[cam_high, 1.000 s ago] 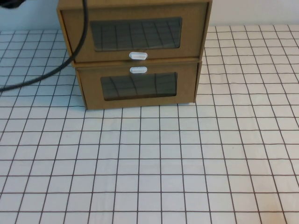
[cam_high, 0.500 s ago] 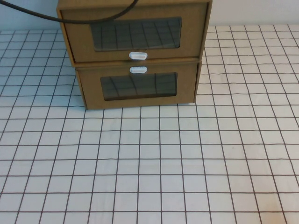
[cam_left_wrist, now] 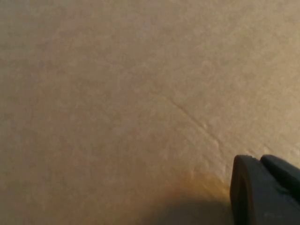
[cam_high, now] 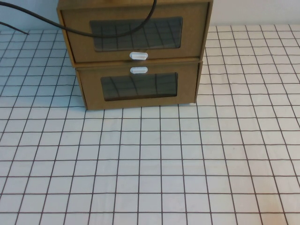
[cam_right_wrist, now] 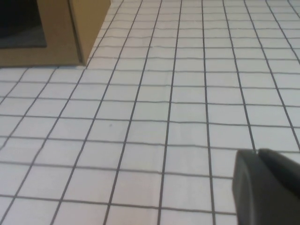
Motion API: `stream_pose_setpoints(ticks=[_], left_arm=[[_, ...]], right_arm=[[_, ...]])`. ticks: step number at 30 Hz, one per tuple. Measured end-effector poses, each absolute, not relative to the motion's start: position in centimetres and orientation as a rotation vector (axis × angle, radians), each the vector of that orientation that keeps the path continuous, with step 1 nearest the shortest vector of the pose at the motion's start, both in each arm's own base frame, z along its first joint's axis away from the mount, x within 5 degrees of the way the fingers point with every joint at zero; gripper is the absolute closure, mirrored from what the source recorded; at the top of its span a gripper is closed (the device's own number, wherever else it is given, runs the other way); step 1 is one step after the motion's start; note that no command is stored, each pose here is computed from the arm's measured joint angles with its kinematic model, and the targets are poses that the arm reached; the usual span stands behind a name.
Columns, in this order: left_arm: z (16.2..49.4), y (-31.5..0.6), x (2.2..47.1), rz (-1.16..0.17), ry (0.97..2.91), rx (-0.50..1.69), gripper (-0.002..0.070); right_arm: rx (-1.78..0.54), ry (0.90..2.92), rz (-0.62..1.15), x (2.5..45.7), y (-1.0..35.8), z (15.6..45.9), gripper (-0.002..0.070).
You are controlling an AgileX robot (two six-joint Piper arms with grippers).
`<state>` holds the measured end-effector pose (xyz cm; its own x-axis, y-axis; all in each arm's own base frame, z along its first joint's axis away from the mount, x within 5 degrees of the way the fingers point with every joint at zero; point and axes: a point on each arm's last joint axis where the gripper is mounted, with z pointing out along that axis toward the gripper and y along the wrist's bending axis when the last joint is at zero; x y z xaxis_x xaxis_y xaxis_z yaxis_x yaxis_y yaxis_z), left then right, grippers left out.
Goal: Open the shoe box
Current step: 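Pull the top drawer of the cardboard box fully open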
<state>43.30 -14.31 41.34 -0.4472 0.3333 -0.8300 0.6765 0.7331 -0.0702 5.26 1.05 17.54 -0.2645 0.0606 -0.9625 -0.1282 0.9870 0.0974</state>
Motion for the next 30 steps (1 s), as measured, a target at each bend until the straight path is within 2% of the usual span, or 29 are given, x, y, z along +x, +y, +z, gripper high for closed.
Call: stream_pose_setpoints(ticks=[4, 10, 20, 24, 30], left_arm=[[41.2, -14.3, 43.5, -0.499, 2.061, 0.756, 0.0677], [40.5, -14.5, 44.2, -0.498, 2.058, 0.740, 0.0677], [40.5, -14.5, 44.3, -0.502, 2.055, 0.737, 0.0677], [40.5, -14.5, 44.3, -0.506, 2.054, 0.736, 0.0677], [40.5, -14.5, 44.3, -0.506, 2.054, 0.736, 0.0677]], right_arm=[[0.016, 1.743, 0.243, 5.4, 1.1, 18.3, 0.0689], [0.206, 1.613, 0.431, 5.5, 1.1, 19.5, 0.0689], [0.404, 1.542, 0.637, 5.6, 1.0, 20.0, 0.0689], [0.399, 1.593, 0.726, 5.3, 1.7, 20.7, 0.0690], [0.245, 1.863, 0.765, 6.1, 3.4, 24.9, 0.0689]])
